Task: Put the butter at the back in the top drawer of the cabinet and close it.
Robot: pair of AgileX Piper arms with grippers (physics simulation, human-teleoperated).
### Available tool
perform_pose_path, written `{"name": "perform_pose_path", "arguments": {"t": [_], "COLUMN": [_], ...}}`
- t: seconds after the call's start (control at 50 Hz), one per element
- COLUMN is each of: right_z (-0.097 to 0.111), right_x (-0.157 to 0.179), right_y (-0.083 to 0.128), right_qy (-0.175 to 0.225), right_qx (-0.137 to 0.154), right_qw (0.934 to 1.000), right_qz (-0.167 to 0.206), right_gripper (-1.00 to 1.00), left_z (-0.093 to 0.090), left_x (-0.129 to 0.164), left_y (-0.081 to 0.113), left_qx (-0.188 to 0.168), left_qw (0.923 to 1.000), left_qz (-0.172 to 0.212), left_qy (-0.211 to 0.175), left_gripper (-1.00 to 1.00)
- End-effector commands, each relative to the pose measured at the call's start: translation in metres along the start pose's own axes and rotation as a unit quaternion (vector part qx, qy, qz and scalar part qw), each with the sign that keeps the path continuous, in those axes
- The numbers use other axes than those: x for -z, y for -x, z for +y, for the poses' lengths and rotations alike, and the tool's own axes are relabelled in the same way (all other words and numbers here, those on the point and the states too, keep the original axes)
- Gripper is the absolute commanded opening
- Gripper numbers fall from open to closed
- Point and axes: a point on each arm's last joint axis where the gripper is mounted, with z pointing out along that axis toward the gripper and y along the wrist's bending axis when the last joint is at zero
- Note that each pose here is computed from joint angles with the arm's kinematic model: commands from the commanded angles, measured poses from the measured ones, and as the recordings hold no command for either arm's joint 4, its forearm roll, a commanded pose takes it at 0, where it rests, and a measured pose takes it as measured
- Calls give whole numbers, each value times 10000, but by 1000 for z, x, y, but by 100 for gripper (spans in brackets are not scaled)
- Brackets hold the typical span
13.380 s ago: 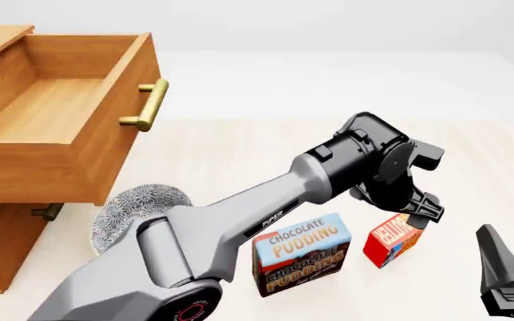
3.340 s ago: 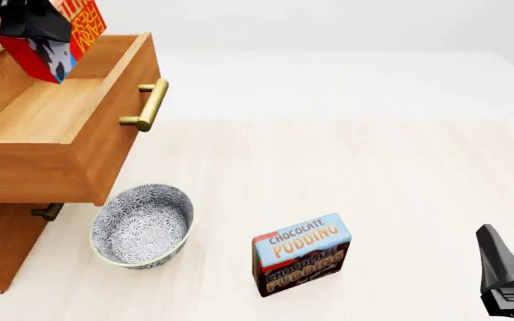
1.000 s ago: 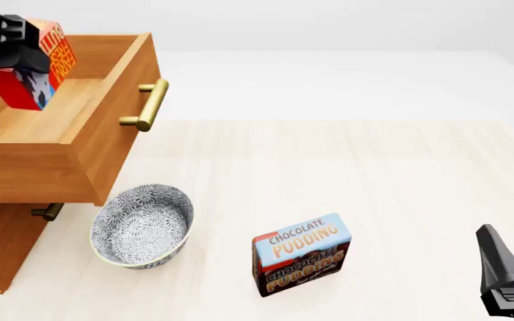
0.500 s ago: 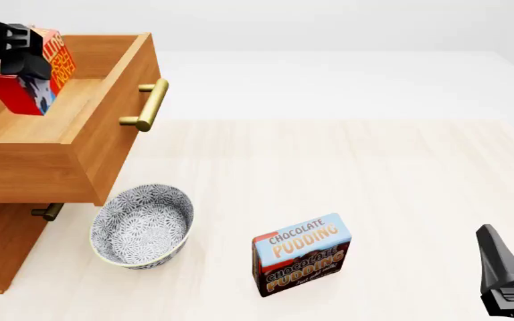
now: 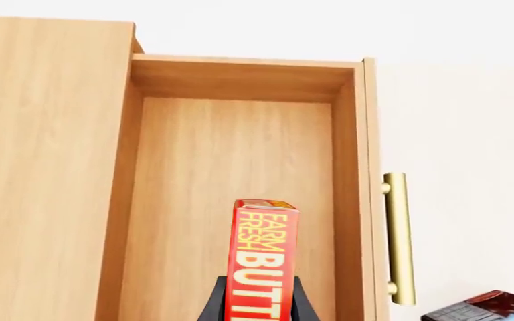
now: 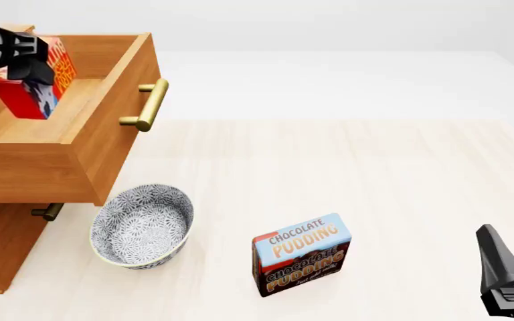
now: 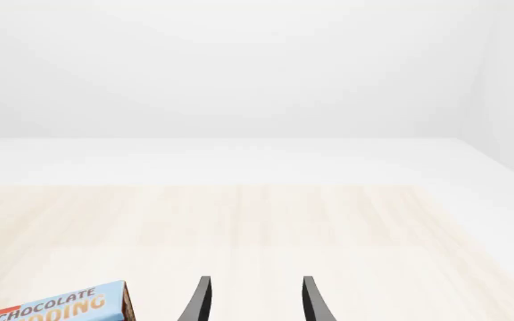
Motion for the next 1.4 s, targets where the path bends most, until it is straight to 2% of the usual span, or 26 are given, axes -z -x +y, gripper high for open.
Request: {"name": "perform_pose_path", "arguments": {"t": [0.02, 1.4], "right_z": [0, 0], "right_x": [0, 0], "right_y": [0, 0], "right_qy": [0, 0], "right_qx": [0, 0], "right_qw": [10000, 10000], "right_qz": [0, 0], "right_gripper": [100, 100], "left_z": [1, 14], "left_x": [-7, -38], "left_y": [1, -6], "left_qx": [-29, 146], "left_qw": [10000, 9995], "left_qz": [-30, 208], "left_qy": [13, 162], "left_gripper": [-100, -100]}}
